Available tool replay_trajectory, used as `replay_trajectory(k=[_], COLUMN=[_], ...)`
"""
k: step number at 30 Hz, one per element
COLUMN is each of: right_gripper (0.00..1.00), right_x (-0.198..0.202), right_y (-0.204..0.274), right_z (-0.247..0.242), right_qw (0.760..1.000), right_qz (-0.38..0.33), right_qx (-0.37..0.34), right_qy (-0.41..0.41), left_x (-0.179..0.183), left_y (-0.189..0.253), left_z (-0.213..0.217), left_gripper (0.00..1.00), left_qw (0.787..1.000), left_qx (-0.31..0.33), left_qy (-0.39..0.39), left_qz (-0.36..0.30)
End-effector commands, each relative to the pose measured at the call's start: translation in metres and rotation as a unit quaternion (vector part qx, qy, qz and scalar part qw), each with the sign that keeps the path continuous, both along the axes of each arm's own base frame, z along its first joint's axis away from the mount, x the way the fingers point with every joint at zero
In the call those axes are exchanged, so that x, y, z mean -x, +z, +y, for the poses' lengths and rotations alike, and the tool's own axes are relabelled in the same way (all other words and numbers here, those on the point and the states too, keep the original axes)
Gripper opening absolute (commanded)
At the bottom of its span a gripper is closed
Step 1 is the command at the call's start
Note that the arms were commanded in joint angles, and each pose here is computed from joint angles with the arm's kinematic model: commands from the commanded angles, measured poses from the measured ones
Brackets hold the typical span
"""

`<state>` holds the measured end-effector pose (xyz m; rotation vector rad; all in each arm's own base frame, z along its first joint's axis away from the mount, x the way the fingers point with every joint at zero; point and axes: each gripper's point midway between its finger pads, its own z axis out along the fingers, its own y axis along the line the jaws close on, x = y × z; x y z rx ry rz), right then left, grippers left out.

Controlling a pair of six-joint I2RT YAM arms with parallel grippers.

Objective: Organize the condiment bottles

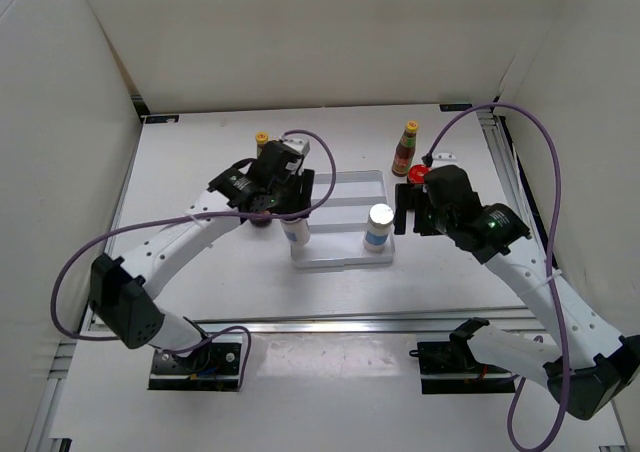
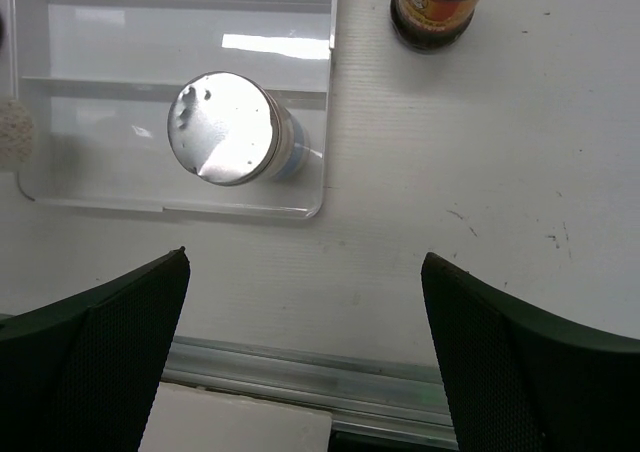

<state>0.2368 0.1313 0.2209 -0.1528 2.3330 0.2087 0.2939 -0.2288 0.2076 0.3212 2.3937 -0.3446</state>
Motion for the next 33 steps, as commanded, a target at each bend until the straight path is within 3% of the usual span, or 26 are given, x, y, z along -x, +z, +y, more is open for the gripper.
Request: replay_trajectory(k=[1,14,17,18,20,21,26,33], right_gripper=[1.00,1.00,1.00,1.00,1.00,1.00,1.00,1.00], right_x=[0.003,0.014,0.014,0.013,0.012,0.011,0.001,-0.010], right_y=[0.007,0.014,0.014,0.012,0.009,0.006,0.000,-0.004], right_z=[-0.009,-0.031,-0.031,-0.030,-0.030,-0.028,-0.028,-0.040], right_qw=[1.000,0.999,0.999,0.999,0.999,0.999,0.998,0.996], right_qz=[-0.011,-0.027,-0.027,-0.024,-0.020,-0.013,0.007,0.025], right_qx=[0.006,0.021,0.021,0.023,0.026,0.027,0.029,0.023], right_qy=[-0.015,-0.035,-0.035,-0.035,-0.035,-0.038,-0.056,-0.081], left_x=[-0.010,-0.020,-0.022,-0.022,-0.023,-0.023,-0.024,-0.026], left_y=[0.012,-0.046,-0.057,-0.057,-0.059,-0.059,-0.054,0.042], left_z=[-0.028,-0.037,-0.037,-0.036,-0.039,-0.039,-0.037,0.007], left_gripper=[0.11,0.11,0.20,0.31,0.68,0.98,1.00,1.00], left_qw=[0.999,0.999,0.999,0.999,0.998,0.998,0.998,0.990], left_qx=[0.028,0.005,-0.010,-0.012,-0.010,-0.010,-0.016,-0.042], left_qy=[-0.028,-0.041,-0.049,-0.052,-0.056,-0.056,-0.061,-0.030], left_qz=[-0.019,-0.001,0.006,0.005,0.008,0.008,-0.002,-0.129])
